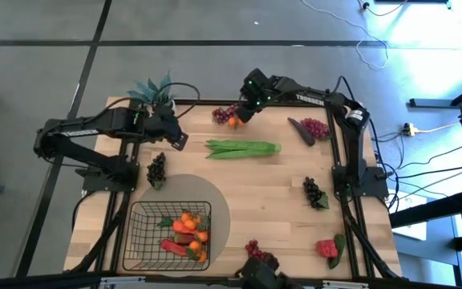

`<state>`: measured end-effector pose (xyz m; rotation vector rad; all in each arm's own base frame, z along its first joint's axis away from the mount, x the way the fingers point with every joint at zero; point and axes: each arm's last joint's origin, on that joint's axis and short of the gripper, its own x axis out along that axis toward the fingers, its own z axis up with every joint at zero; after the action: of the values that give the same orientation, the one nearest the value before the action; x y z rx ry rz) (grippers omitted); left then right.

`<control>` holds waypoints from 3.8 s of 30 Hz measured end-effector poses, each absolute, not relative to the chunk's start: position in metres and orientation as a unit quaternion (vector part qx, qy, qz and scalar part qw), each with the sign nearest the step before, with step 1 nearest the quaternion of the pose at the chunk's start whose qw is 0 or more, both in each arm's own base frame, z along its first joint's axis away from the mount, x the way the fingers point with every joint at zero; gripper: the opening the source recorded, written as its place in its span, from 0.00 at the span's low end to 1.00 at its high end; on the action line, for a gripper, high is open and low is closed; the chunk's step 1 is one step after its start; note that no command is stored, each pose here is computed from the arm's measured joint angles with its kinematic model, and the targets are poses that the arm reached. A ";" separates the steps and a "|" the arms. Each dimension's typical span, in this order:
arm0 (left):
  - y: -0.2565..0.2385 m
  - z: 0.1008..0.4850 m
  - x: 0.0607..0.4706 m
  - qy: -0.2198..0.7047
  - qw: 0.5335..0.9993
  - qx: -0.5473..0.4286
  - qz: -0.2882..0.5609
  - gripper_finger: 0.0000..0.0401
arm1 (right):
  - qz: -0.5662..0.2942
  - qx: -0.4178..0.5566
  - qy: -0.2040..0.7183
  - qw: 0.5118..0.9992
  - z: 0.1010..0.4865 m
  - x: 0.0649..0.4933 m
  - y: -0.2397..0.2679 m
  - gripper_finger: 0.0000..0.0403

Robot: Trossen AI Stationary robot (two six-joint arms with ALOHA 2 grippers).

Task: Build produce basket
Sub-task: Put the bunch of tangerines into the wire basket

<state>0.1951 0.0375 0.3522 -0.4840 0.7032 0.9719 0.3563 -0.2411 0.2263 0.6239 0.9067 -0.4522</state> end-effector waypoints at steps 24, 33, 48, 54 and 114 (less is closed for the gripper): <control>0.053 0.346 0.213 0.343 0.808 -0.219 0.427 0.45 | -0.213 0.306 0.433 0.820 0.217 0.364 -0.236 0.22; 0.052 0.346 0.213 0.350 0.811 -0.207 0.420 0.45 | -0.213 0.292 0.464 0.809 0.193 0.371 -0.234 0.22; 0.052 0.346 0.213 0.355 0.814 -0.201 0.413 0.45 | -0.227 0.263 0.462 0.816 0.190 0.374 -0.236 0.19; 0.052 0.346 0.213 0.355 0.814 -0.201 0.413 0.45 | -0.235 0.248 0.466 0.816 0.190 0.374 -0.237 0.02; -0.025 0.387 0.149 0.356 0.928 -0.109 0.023 0.45 | 0.223 0.019 0.343 0.912 0.361 0.443 0.068 0.00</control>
<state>0.1488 -0.0254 0.3867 -0.2244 0.7304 0.0480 0.4434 0.0675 0.3614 0.0387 0.7071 0.4585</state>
